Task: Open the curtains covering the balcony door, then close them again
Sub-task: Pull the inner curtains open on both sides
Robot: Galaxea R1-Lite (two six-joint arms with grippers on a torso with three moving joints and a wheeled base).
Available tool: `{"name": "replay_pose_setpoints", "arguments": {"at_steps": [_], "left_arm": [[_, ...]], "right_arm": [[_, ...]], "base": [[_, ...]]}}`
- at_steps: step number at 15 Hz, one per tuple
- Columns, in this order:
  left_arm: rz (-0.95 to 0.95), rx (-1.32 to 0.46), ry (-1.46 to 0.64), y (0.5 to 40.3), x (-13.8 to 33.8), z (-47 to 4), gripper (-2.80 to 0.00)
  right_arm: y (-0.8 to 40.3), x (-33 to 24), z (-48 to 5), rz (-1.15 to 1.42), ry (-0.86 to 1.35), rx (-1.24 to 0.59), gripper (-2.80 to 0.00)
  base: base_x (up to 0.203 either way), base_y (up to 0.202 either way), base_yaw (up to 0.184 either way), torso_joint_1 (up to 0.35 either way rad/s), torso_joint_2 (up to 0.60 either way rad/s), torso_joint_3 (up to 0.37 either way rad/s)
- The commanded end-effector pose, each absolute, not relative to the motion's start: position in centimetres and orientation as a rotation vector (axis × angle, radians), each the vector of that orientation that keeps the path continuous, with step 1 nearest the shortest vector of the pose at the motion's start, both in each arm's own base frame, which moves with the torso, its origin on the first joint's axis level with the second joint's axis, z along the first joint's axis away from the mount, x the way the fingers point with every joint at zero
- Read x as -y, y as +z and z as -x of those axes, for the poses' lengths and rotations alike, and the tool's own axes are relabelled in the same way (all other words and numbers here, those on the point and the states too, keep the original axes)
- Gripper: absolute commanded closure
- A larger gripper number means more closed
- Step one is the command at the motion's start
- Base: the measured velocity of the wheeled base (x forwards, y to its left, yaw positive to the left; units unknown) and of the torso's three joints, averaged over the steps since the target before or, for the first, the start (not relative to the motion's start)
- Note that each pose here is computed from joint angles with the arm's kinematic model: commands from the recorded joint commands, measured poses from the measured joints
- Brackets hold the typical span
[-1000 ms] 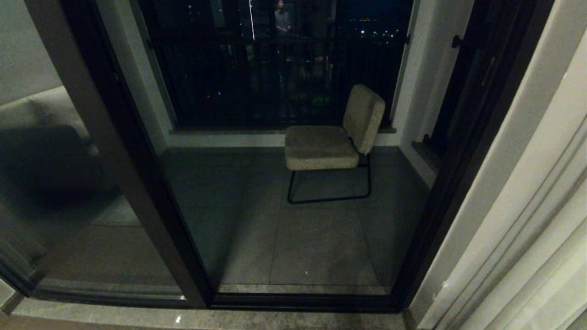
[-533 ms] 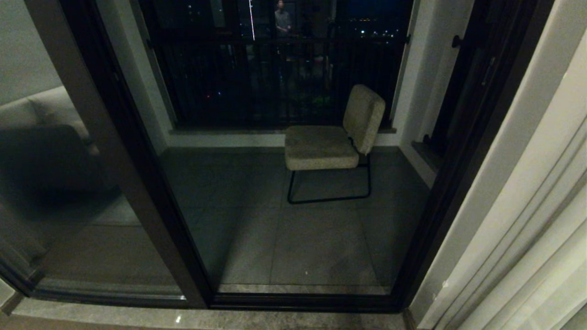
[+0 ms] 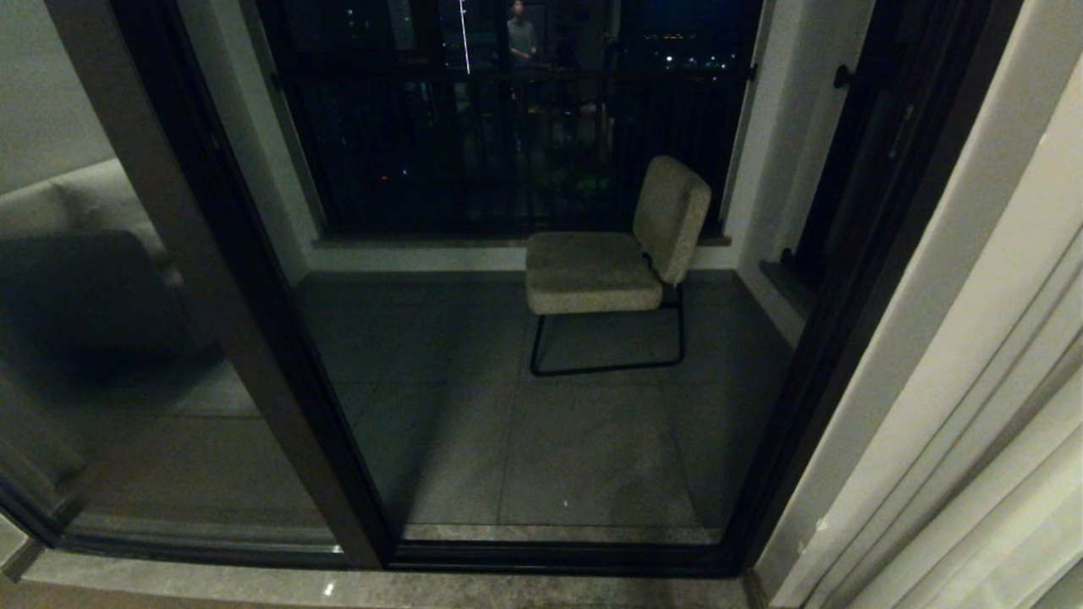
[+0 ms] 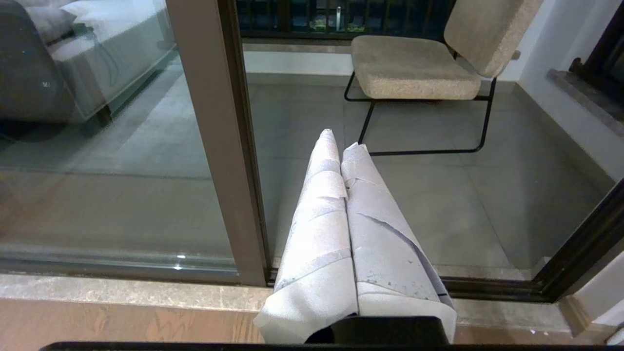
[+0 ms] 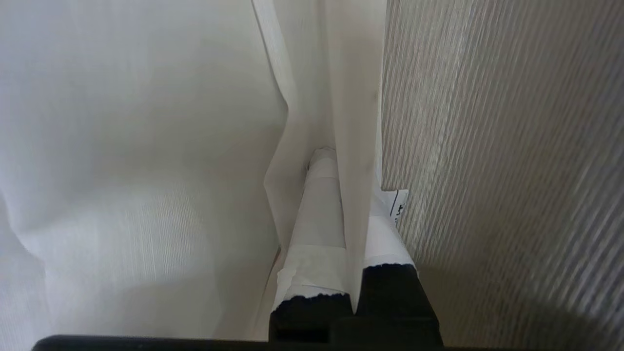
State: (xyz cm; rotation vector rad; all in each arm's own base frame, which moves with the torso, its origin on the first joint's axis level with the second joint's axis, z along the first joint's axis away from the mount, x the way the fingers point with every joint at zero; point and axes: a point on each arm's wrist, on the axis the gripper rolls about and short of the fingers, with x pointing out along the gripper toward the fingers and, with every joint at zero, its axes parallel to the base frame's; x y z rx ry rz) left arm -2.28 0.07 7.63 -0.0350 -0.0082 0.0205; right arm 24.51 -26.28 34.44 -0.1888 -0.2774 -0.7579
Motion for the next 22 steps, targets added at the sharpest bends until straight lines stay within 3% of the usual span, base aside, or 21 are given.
{"name": "replay_pose_setpoints", "arguments": {"at_steps": [1,8,14,15,16,22], "left_arm": [[0.035,0.010,0.021,7.6,-0.1,2.3,0.00],[0.035,0.009,0.021,7.6,-0.1,2.3,0.00],[0.035,0.010,0.021,7.6,-0.1,2.3,0.00],[0.035,0.008,0.021,7.6,-0.1,2.3,0.00],[0.035,0.010,0.021,7.6,-0.1,2.3,0.00],[0.035,0.010,0.021,7.6,-0.1,2.3,0.00]], "right_arm": [[34.8,26.0,-24.2,0.193,-0.755,0.286,0.00],[37.8,21.7,-21.6,0.244,-0.592,0.337,0.00],[37.9,17.8,-19.6,0.260,-0.410,0.326,0.00],[38.0,17.5,-19.4,0.260,-0.407,0.327,-2.12],[38.1,17.3,-19.2,0.261,-0.405,0.329,-2.80],[37.6,15.4,-17.2,0.255,-0.374,0.319,-2.80]], "base": [[0.000,0.000,0.000,0.000,0.00,0.000],[0.000,0.000,0.000,0.000,0.00,0.000],[0.000,0.000,0.000,0.000,0.00,0.000],[0.000,0.000,0.000,0.000,0.00,0.000],[0.000,0.000,0.000,0.000,0.00,0.000],[0.000,0.000,0.000,0.000,0.00,0.000]]}}
